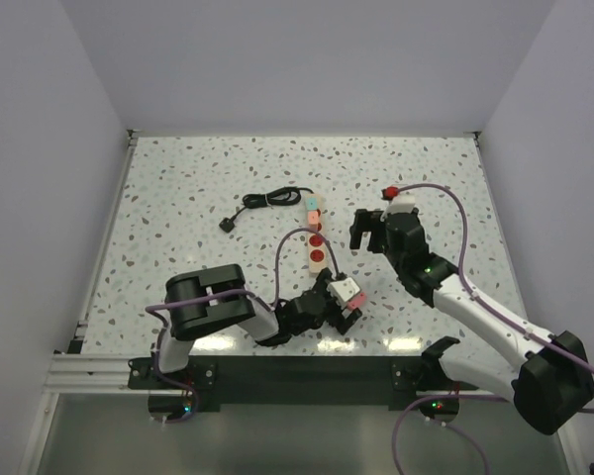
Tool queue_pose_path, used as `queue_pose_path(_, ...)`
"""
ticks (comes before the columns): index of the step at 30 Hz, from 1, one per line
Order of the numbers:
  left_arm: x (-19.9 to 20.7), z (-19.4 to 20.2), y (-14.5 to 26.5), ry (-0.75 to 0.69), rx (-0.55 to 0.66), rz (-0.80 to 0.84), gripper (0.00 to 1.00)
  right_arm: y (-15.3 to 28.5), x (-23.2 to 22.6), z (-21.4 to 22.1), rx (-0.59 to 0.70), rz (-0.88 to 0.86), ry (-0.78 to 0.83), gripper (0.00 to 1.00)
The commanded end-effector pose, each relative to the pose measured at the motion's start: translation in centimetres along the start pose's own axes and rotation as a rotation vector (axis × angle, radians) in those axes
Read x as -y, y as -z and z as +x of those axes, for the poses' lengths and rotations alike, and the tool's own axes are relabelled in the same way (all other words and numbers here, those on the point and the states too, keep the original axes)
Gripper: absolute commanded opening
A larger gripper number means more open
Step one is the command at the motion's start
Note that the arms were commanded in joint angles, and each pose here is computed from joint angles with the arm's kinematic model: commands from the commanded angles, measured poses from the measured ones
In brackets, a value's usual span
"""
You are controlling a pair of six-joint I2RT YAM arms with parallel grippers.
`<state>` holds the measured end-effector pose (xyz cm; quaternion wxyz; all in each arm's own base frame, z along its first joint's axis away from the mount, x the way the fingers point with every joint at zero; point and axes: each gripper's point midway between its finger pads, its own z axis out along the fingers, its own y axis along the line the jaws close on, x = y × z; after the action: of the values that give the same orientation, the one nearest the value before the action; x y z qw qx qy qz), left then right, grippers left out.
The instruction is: Insert the plug
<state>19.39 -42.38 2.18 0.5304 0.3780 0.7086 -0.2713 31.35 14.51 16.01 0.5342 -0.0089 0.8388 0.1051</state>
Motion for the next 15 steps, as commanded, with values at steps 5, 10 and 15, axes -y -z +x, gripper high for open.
queue_pose_path(5,-0.2,1.0,-0.5,-0.070,-0.033,-0.035,0.77,0.7,-0.2,-1.6,0.061,-0.023,-0.021,0.98)
queue_pose_path(10,0.1,0.6,0.0,-0.086,-0.002,-0.005,0.35,0.7,-0.3,-1.5,0.060,-0.029,-0.026,0.98)
queue_pose_path(15,-0.2,-3.0,1.6,-0.125,0.118,0.008,0.00,0.9,-1.0,-1.9,0.068,-0.073,-0.035,0.98)
